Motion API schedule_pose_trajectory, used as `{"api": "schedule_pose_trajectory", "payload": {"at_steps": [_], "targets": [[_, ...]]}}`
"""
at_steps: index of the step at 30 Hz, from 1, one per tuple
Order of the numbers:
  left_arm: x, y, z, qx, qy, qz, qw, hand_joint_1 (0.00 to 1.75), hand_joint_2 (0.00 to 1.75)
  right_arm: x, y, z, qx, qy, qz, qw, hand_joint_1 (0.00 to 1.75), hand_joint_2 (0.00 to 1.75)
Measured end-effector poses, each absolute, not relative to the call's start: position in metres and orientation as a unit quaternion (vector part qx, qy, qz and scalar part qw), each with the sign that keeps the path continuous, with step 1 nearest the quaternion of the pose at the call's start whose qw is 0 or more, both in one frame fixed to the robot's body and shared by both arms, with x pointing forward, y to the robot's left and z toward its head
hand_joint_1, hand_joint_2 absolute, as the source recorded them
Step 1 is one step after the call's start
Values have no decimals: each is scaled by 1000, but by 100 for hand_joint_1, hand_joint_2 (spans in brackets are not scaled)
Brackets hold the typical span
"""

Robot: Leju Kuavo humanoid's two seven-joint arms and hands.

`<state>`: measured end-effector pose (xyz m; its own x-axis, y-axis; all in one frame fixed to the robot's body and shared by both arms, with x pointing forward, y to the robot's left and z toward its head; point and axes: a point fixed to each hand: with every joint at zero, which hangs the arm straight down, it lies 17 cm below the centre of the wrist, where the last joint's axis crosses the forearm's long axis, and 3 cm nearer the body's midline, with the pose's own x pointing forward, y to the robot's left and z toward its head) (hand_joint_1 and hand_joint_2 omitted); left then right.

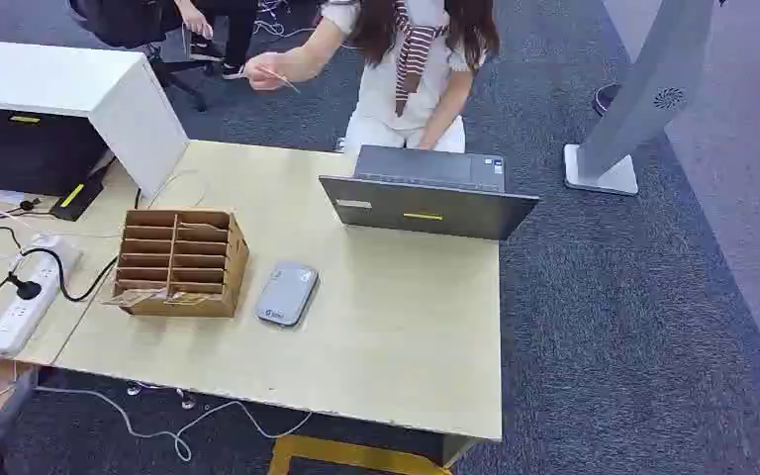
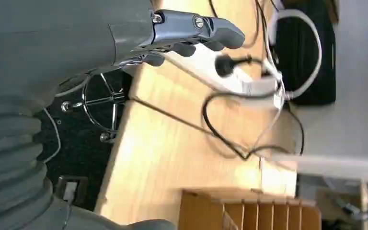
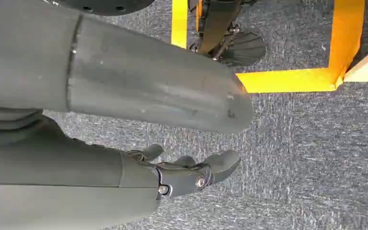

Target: Pass the card to the sensor for recognition and then transmit it.

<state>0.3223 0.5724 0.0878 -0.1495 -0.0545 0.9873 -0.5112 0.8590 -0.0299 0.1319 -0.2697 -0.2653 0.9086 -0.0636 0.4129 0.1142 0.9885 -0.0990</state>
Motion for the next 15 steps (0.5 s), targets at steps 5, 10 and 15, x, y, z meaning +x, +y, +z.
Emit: {"api": "schedule_pose_trajectory", "payload": {"at_steps": [5,10,15], "targets": [[370,544,96,203,-724,109,650,0,175,134,-264,-265,-56,-205,-37,976,0,0],[412,517,109,223,-713,36,664,0,175,135,-259,-265,-53,-202,-30,977,0,0],[445,494,125,255,-703,-31,664,0,175,137,-254,-265,-49,-198,-23,979,0,0]]}}
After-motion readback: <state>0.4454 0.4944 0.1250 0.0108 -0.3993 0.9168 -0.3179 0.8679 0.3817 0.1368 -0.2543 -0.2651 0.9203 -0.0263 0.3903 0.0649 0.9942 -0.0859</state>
